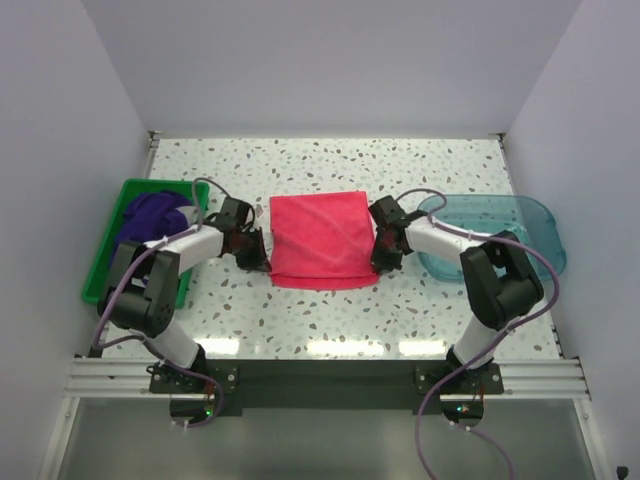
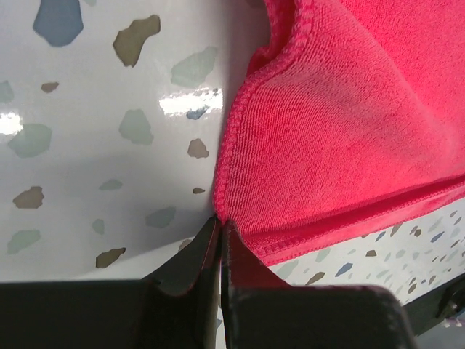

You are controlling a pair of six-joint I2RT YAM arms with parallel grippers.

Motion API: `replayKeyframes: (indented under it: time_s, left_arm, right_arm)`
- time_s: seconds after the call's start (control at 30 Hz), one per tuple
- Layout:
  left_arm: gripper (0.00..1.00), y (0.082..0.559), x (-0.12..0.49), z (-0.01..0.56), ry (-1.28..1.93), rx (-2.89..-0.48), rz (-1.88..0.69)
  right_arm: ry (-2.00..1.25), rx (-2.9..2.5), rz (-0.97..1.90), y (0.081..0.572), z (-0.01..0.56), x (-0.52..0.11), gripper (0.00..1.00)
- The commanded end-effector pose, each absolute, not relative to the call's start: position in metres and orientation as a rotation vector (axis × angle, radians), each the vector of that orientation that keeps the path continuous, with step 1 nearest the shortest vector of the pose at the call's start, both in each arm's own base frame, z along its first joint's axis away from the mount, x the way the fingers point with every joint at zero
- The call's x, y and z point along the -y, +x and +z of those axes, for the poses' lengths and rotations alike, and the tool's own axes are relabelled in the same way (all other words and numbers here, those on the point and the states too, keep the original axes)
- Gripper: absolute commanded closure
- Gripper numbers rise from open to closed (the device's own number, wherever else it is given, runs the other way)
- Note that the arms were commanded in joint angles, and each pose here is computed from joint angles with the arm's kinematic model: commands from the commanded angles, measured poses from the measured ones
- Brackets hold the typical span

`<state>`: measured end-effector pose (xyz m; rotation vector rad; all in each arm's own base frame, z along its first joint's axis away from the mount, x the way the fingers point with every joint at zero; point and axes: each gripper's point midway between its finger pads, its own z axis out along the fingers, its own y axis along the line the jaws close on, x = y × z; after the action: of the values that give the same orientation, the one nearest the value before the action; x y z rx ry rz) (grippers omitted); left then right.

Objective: Fold and stack the towels
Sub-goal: Fold the towel

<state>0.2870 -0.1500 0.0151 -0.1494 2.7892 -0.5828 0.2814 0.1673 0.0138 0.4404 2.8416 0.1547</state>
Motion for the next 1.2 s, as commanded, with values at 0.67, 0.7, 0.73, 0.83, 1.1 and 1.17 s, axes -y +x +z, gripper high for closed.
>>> replayKeyframes:
  time_s: [0.67,0.7,0.73,0.83,1.1,1.17]
  left_arm:
    - [1.00,0.311,0.140,0.116,-0.113,-2.613,-0.518]
    - [1.00,0.308,0.139,0.117,-0.110,-2.615,-0.519]
    - [1.00,0.303,0.139,0.118,-0.100,-2.618,-0.525]
    - [1.00,0.280,0.137,0.111,-0.087,-2.642,-0.548]
    - [1.00,0.240,0.139,0.053,-0.080,-2.769,-0.609]
    - [1.00,0.238,0.142,0.043,-0.074,-2.782,-0.621]
  right_arm:
    - [0.264,-2.656,0.026,0.313,0.117,-0.142,1.00]
    - [0.260,-2.654,0.032,0.311,0.120,-0.141,1.00]
    - [0.260,-2.653,0.044,0.308,0.121,-0.140,1.00]
    - [0.273,-2.708,0.097,0.281,0.106,-0.140,1.00]
    - [0.340,-2.755,0.186,0.261,0.059,-0.146,1.00]
    - [0.353,-2.782,0.178,0.255,0.044,-0.145,1.00]
